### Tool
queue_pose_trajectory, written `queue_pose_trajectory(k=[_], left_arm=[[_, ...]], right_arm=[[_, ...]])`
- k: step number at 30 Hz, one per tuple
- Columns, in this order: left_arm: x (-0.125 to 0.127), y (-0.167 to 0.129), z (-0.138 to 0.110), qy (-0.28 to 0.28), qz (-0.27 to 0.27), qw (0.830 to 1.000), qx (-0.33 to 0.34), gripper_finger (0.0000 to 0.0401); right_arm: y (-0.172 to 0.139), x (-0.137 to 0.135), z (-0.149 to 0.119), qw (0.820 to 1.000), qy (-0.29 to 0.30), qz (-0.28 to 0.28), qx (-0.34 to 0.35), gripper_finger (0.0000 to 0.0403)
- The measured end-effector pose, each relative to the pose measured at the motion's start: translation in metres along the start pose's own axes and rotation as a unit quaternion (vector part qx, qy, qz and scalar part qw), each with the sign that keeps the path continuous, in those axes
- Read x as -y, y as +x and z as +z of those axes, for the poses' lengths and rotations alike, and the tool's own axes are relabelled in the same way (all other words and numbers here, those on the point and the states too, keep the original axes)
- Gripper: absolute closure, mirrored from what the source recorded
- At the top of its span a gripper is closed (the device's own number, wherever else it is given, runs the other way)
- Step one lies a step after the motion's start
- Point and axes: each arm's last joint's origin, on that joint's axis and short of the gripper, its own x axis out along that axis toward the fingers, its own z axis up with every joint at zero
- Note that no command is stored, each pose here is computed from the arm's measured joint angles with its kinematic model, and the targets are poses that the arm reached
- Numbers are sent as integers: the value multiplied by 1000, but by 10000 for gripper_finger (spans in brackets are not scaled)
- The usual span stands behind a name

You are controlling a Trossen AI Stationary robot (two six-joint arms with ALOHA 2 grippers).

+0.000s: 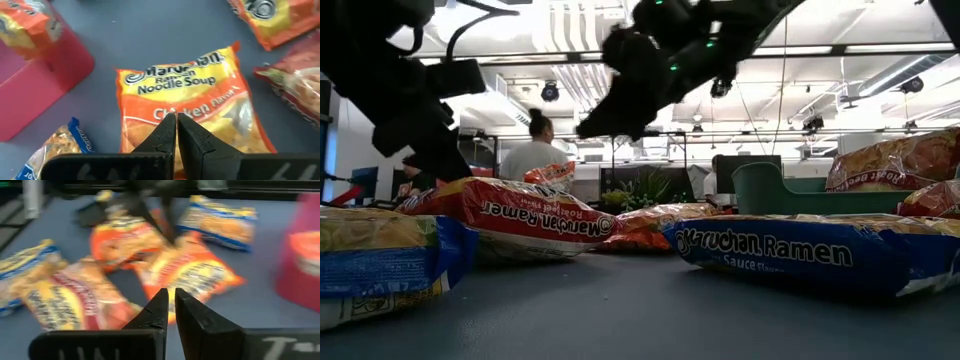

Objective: Sort Maruchan noodles
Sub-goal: Put the orange noodle pack into the red bin

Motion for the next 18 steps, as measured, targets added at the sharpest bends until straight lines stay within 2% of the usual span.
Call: queue_pose_trajectory(k=[4, 10, 13, 18], left_arm=[[-5, 3, -6, 4, 29, 999, 19, 401], [-9, 9, -12, -2, 49, 998, 41, 401], [-8, 9, -14, -2, 41, 999, 34, 401], [-5, 7, -12, 8, 0, 1000, 0, 401]], right_arm=[[24, -7, 1, 998, -23, 59, 0, 386], [53, -9, -8, 997, -26, 73, -14, 387], [61, -7, -11, 998, -1, 62, -20, 387], [60, 8, -13, 997, 73, 5, -26, 387]])
